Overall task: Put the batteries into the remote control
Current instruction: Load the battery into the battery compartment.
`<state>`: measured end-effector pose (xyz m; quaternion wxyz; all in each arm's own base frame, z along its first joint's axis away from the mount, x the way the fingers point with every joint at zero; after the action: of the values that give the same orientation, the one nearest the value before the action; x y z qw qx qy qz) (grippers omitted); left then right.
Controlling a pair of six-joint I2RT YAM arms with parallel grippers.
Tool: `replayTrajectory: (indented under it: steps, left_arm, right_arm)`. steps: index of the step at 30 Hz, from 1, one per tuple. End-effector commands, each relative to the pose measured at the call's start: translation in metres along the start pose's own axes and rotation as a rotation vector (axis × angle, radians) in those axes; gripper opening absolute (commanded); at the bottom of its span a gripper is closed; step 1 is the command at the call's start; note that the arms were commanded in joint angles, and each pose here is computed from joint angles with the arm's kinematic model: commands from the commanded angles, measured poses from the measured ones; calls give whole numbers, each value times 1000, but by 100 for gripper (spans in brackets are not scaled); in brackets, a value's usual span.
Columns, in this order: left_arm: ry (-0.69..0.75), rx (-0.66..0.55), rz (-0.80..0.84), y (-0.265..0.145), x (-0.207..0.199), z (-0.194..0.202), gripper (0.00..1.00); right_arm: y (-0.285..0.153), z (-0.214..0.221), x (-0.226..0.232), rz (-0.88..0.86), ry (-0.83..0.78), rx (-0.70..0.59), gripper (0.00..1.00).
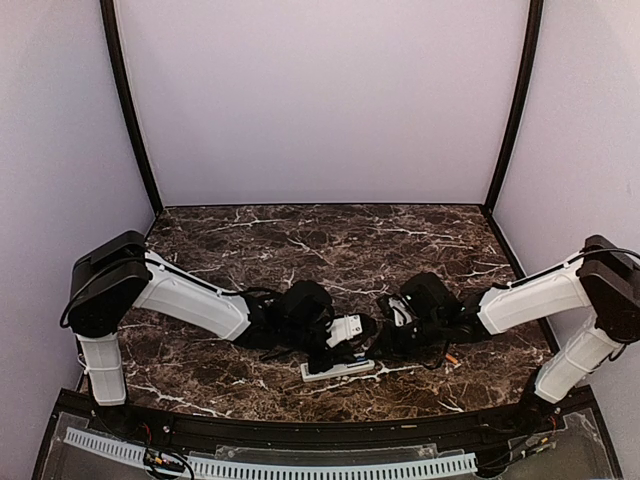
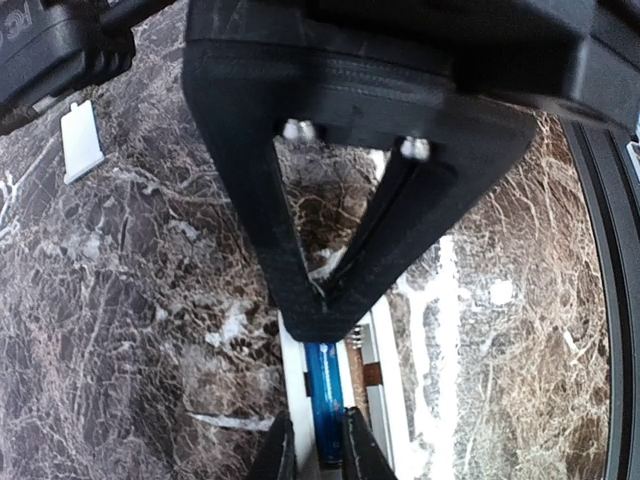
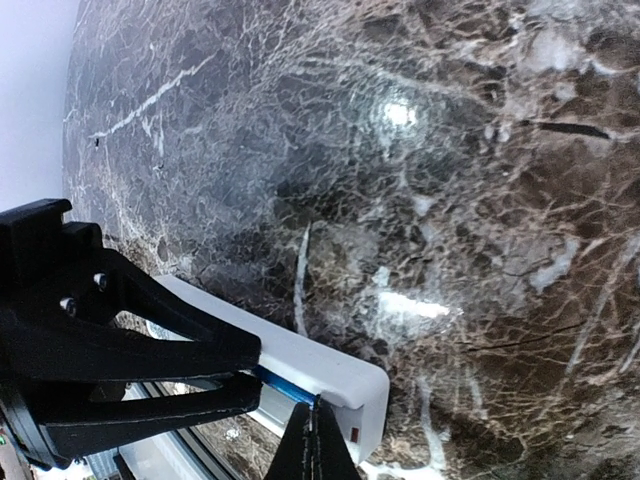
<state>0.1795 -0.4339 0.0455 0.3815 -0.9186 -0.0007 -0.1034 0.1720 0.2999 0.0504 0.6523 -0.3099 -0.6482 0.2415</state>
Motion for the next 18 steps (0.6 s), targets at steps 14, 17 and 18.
replayTrajectory:
  steps: [14, 17, 18]
  left_arm:
    - [-60, 228, 125, 4, -34, 59, 1]
    - [-69, 209, 121, 1, -31, 52, 1]
    - [-70, 197, 118, -1, -30, 48, 1]
  right_arm:
    - [17, 7, 2, -2, -22, 50, 0]
    - [14, 7, 2, -1, -25, 44, 0]
    - [13, 7, 2, 0, -27, 40, 0]
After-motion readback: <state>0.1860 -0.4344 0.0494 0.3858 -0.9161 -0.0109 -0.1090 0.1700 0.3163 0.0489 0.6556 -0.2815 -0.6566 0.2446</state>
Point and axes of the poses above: each gripper's point midway between its finger pads, its own y axis out along the fingers, its own x axis along the line the jaws close on, z = x × y, the point moved 2 cm from there along -y, back along the fingers, and after that the axes turned 14 degrees about y, right-handed, at the moved point
